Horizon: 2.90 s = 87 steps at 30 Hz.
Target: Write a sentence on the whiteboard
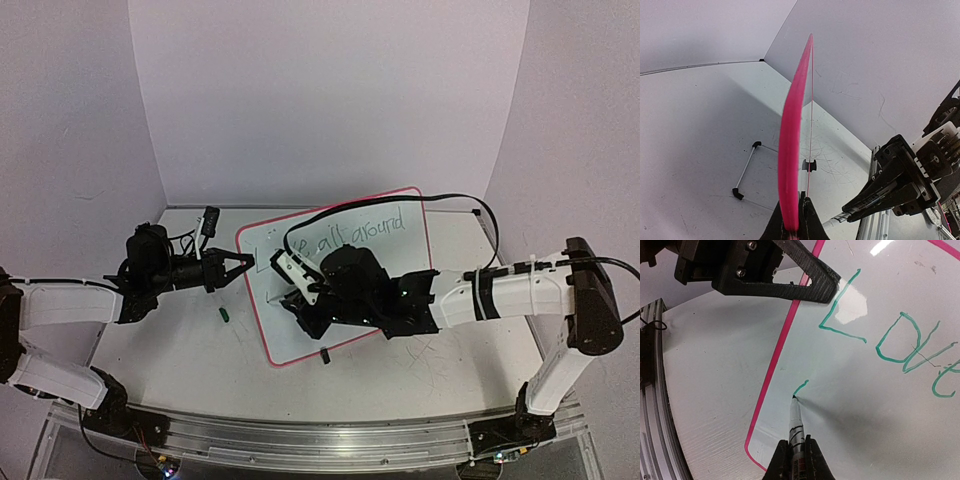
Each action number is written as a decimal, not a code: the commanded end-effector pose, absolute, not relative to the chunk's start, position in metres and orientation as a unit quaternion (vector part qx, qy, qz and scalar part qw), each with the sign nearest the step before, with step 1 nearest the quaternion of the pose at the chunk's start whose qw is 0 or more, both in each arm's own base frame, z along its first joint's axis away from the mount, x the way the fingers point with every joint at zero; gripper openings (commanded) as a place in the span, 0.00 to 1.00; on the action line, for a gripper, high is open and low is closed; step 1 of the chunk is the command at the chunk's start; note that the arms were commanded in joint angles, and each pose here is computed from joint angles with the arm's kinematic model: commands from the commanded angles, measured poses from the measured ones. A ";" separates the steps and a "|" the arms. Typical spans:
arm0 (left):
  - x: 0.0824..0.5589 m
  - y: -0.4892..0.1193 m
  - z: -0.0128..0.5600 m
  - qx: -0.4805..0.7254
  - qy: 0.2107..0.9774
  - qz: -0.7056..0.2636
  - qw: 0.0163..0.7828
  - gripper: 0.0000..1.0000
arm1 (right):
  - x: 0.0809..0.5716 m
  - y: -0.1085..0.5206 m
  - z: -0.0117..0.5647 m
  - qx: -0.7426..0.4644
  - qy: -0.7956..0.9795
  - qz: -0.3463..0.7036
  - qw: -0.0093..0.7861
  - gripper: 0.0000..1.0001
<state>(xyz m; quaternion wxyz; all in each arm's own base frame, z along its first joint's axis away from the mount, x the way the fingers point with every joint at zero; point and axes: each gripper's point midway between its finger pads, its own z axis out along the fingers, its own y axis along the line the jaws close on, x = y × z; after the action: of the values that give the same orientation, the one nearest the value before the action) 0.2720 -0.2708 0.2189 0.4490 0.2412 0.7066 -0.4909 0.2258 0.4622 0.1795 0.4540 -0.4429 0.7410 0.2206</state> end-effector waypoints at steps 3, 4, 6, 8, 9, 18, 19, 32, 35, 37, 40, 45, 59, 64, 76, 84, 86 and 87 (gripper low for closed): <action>0.277 -0.265 0.188 0.246 0.740 -0.446 0.440 0.00 | 0.238 0.452 0.181 -0.420 0.754 0.192 0.467 0.00; 0.277 -0.264 0.188 0.246 0.740 -0.446 0.440 0.00 | 0.238 0.452 0.182 -0.419 0.754 0.191 0.469 0.00; 0.277 -0.264 0.188 0.245 0.740 -0.446 0.441 0.00 | 0.240 0.451 0.185 -0.415 0.754 0.190 0.473 0.00; 0.277 -0.264 0.188 0.245 0.740 -0.446 0.441 0.00 | 0.242 0.449 0.188 -0.410 0.754 0.187 0.478 0.00; 0.276 -0.264 0.188 0.245 0.740 -0.446 0.440 0.00 | 0.244 0.448 0.189 -0.407 0.754 0.186 0.480 0.00; 0.277 -0.265 0.189 0.246 0.739 -0.446 0.440 0.00 | 0.256 0.446 0.206 -0.381 0.753 0.189 0.502 0.00; 0.277 -0.265 0.189 0.247 0.739 -0.446 0.440 0.00 | 0.257 0.446 0.208 -0.379 0.753 0.189 0.503 0.00; 0.277 -0.264 0.188 0.246 0.740 -0.444 0.440 0.00 | 0.264 0.443 0.225 -0.362 0.747 0.192 0.523 0.00; 0.277 -0.265 0.187 0.247 0.741 -0.445 0.439 0.00 | 0.264 0.445 0.228 -0.364 0.745 0.196 0.524 0.00; 0.277 -0.265 0.188 0.247 0.740 -0.445 0.439 0.00 | 0.263 0.447 0.227 -0.368 0.743 0.198 0.523 0.00; 0.278 -0.265 0.188 0.247 0.740 -0.444 0.441 0.00 | 0.261 0.448 0.222 -0.375 0.743 0.201 0.516 0.00; 0.278 -0.265 0.188 0.247 0.740 -0.445 0.440 0.00 | 0.258 0.445 0.214 -0.378 0.747 0.201 0.508 0.00; 0.278 -0.265 0.188 0.249 0.740 -0.443 0.441 0.00 | 0.246 0.439 0.183 -0.386 0.768 0.208 0.467 0.00; 0.278 -0.265 0.187 0.249 0.740 -0.442 0.441 0.00 | 0.242 0.438 0.178 -0.389 0.771 0.211 0.458 0.00; 0.278 -0.264 0.186 0.247 0.742 -0.440 0.441 0.00 | 0.230 0.437 0.162 -0.400 0.777 0.217 0.436 0.00; 0.278 -0.264 0.186 0.248 0.741 -0.441 0.441 0.00 | 0.224 0.442 0.155 -0.406 0.777 0.222 0.427 0.00; 0.278 -0.264 0.186 0.247 0.741 -0.441 0.442 0.00 | 0.223 0.447 0.157 -0.406 0.775 0.228 0.427 0.00; 0.278 -0.264 0.187 0.247 0.741 -0.441 0.442 0.00 | 0.223 0.450 0.158 -0.405 0.774 0.231 0.428 0.00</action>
<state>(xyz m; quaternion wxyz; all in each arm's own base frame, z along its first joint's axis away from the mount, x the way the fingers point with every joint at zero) 0.2735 -0.2705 0.2176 0.4498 0.2386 0.7087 -0.4883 0.2211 0.4462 0.1597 0.4281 -0.4128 0.7698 0.2320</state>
